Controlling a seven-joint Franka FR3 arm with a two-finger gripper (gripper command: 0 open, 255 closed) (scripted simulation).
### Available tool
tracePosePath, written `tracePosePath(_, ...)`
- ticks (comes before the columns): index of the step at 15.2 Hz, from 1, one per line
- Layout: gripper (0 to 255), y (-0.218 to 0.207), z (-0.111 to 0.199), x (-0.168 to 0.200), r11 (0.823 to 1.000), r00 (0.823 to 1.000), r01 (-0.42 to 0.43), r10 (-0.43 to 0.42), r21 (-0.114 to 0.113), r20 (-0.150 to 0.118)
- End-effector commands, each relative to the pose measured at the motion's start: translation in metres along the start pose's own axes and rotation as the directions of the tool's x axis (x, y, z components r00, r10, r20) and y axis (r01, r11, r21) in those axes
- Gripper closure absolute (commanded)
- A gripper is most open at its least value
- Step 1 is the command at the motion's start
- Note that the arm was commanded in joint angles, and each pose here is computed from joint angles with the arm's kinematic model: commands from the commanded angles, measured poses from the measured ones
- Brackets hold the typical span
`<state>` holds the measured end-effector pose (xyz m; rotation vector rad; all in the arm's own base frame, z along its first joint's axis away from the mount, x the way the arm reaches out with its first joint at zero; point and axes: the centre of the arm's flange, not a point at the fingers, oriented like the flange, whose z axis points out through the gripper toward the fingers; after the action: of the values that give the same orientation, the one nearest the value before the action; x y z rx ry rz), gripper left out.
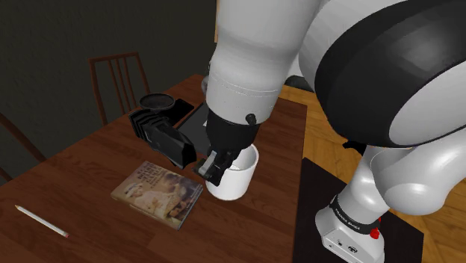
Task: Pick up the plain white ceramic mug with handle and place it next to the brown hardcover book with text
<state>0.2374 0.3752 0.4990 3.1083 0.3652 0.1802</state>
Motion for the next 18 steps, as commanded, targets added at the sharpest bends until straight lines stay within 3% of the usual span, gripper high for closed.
tracePosePath(1,255,-0.001,0.01,-0.002,1.0,1.0,0.0,0.0,0.0,-0.001)
tracePosePath(18,255,-0.002,0.099,-0.012,1.0,1.0,0.0,0.0,0.0,-0.001)
